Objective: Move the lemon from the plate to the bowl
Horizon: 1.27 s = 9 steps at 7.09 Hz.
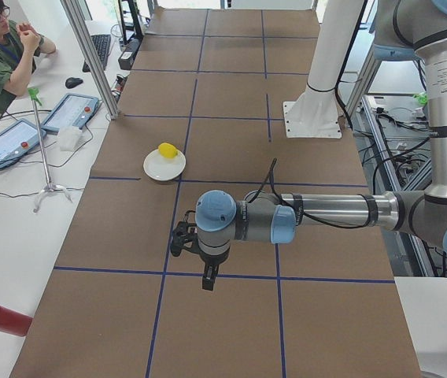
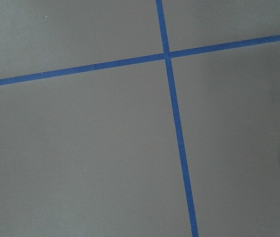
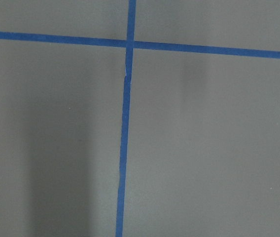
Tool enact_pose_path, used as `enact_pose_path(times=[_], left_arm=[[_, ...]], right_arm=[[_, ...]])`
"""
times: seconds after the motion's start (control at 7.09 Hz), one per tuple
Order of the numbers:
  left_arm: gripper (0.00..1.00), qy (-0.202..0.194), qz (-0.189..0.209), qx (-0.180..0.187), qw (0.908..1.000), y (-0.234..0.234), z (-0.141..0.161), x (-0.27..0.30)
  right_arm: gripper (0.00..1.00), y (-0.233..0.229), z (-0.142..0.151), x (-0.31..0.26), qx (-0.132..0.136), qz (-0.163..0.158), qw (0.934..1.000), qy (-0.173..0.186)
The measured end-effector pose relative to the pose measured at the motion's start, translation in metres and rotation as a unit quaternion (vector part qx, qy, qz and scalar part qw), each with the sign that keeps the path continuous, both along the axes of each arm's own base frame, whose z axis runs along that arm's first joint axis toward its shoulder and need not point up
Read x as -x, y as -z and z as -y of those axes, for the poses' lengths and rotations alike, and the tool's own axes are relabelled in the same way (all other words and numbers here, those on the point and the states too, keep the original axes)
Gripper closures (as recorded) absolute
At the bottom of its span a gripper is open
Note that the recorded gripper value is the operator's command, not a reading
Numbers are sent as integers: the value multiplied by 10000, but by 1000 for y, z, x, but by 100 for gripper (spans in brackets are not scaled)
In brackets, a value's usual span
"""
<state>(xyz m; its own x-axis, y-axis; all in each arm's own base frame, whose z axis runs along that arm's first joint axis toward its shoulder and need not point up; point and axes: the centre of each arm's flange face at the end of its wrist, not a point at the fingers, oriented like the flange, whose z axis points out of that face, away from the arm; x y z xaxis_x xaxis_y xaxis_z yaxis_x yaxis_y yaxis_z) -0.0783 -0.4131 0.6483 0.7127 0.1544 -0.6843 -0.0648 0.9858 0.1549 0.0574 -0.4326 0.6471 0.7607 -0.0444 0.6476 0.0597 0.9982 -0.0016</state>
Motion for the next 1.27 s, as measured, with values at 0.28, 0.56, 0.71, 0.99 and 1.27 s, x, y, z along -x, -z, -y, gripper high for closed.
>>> enact_pose_path(times=[0.28, 0.56, 0.71, 0.99, 1.27], left_arm=[[0, -7, 1, -27, 10000, 3, 3, -1], [0, -22, 13, 20, 10000, -2, 3, -2], [0, -55, 26, -28, 10000, 2, 8, -5], [0, -294, 14, -292, 9991, 35, 53, -35], [0, -288, -83, -360, 9989, 90, 109, -89]], right_arm=[[0, 0, 0, 0, 0, 0, 10000, 0], [0, 0, 0, 0, 0, 0, 10000, 0], [0, 0, 0, 0, 0, 0, 10000, 0], [0, 0, 0, 0, 0, 0, 10000, 0], [0, 0, 0, 0, -1, 0, 10000, 0]])
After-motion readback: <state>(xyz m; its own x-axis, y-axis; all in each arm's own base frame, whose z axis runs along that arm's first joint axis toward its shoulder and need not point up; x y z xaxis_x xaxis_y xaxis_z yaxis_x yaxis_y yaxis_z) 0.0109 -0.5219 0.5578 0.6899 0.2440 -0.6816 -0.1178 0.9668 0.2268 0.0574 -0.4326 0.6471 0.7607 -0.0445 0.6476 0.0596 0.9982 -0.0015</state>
